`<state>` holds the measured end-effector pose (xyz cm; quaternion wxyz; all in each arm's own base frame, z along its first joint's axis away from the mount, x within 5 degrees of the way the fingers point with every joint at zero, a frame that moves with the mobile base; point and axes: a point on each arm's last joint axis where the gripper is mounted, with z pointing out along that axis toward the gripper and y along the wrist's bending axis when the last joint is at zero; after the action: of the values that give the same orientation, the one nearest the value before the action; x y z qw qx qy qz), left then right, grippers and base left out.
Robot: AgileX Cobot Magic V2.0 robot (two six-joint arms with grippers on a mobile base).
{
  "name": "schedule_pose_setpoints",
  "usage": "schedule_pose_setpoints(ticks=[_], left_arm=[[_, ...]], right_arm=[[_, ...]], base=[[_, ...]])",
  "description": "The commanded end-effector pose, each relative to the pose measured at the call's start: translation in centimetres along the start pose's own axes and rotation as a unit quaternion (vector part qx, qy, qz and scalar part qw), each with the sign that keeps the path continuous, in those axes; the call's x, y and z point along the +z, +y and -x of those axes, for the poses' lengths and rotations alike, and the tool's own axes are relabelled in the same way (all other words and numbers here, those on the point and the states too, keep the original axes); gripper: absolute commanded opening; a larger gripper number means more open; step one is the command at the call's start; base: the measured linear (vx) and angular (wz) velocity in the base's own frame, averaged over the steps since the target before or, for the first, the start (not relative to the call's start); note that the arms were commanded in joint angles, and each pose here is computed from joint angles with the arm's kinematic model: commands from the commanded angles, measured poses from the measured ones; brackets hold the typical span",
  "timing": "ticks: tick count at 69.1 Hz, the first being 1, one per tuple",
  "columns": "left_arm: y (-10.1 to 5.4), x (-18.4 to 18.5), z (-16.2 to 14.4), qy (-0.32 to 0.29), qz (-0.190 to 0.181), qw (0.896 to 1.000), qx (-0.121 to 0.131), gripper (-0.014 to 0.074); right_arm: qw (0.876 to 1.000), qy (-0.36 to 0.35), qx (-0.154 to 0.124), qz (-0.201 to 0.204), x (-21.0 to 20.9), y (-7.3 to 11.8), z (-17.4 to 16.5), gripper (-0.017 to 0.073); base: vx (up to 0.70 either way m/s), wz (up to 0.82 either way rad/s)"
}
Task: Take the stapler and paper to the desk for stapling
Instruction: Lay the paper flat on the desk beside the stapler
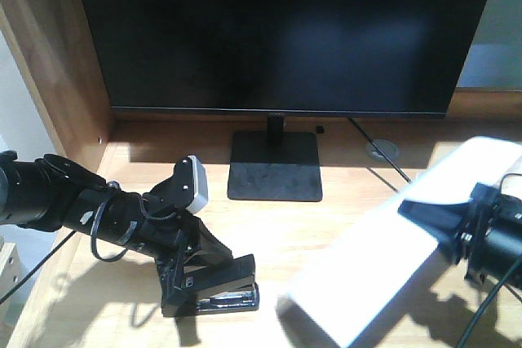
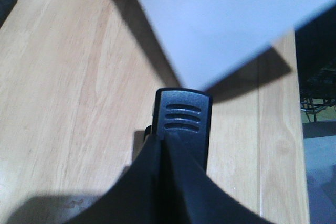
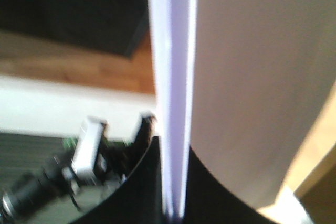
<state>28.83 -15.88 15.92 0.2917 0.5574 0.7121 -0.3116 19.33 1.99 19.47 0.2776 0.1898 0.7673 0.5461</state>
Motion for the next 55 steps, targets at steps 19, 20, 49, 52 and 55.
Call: schedule_pose_setpoints(ticks=[19,20,49,52,55], left_arm=[[-0.2,-1.0,2.0,-0.040,0.002,0.999,0.010,-0.0006],[-0.2,-1.0,2.0,-0.040,0.002,0.999,0.010,-0.0006],[-0.2,-1.0,2.0,-0.040,0.002,0.999,0.010,-0.0006],[-0.2,-1.0,2.0,-0.040,0.002,0.999,0.010,-0.0006],[-0.2,-1.0,2.0,-0.040,0.002,0.999,0.010,-0.0006]], right_arm=[[0.990,0.128,-0.042,0.052,-0.3,1.2,-1.7,-0.0003],[0.989,0.133,-0.043,0.050,-0.4,1.1,-1.8,-0.0003],[0.974,0.196,-0.059,0.094,2.0,2.8,-4.3,-0.0003],[0.973,0.198,-0.063,0.103,2.3,3.1,-4.6,-0.0003],[0.972,0.199,-0.069,0.105,2.6,3.3,-4.9,-0.0003]], base=[[0.00,0.00],[0.00,0.00],[0.00,0.00],[0.00,0.00],[0.00,0.00]])
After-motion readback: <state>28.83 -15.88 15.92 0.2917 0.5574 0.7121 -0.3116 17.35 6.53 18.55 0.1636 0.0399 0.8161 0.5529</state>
